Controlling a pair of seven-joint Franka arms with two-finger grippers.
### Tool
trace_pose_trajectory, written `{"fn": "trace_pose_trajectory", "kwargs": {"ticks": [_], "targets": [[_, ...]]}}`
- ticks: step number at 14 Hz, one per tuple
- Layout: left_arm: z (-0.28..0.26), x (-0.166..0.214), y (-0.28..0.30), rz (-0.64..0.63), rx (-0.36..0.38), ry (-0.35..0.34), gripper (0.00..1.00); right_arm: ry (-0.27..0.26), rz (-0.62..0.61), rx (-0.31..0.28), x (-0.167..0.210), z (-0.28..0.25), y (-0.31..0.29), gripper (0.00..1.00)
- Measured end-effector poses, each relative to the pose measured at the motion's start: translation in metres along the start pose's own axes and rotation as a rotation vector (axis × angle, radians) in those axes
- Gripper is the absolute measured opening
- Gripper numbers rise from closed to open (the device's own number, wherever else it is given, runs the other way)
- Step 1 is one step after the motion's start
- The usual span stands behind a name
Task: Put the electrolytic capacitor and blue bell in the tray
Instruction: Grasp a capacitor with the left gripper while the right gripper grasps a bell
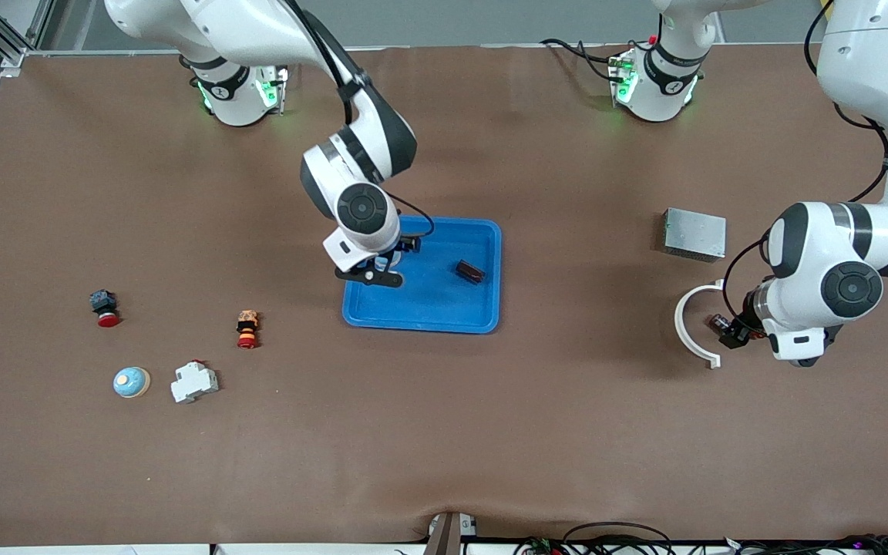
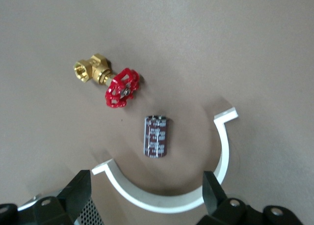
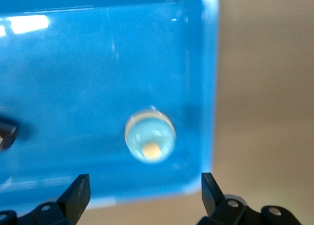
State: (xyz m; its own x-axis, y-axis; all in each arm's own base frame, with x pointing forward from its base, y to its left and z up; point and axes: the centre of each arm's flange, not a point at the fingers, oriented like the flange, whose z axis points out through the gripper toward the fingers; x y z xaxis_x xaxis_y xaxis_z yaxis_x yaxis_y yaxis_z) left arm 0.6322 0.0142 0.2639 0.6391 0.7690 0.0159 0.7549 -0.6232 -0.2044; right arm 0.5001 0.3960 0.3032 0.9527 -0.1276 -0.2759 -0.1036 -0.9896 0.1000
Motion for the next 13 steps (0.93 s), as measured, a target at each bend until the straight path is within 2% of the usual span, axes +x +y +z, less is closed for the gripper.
{"fn": "trace_pose_trajectory", "kwargs": {"ticks": [1,4,6,9,11,13], "targets": [[0.004,0.002,0.000,-0.001,-0.005,0.003,1.00,0.001,-0.040,-0.025,0.002,-0.028,0.016,1.00],[0.021,0.009,-0.005,-0.008,-0.026,0.007,1.00,0.065,-0.195,-0.136,0.025,-0.089,0.084,1.00],[0.034,0.014,-0.011,-0.008,-0.038,0.005,1.00,0.096,-0.292,-0.174,0.046,-0.112,0.131,1.00],[0.053,0.015,-0.016,-0.011,-0.043,-0.004,0.97,0.115,-0.455,-0.212,0.086,-0.136,0.211,1.00],[0.064,0.015,-0.017,-0.012,-0.057,-0.002,0.94,0.144,-0.548,-0.246,0.110,-0.145,0.259,1.00],[0.075,0.013,-0.018,-0.012,-0.061,-0.006,0.81,0.173,-0.643,-0.257,0.130,-0.148,0.300,1.00]]}}
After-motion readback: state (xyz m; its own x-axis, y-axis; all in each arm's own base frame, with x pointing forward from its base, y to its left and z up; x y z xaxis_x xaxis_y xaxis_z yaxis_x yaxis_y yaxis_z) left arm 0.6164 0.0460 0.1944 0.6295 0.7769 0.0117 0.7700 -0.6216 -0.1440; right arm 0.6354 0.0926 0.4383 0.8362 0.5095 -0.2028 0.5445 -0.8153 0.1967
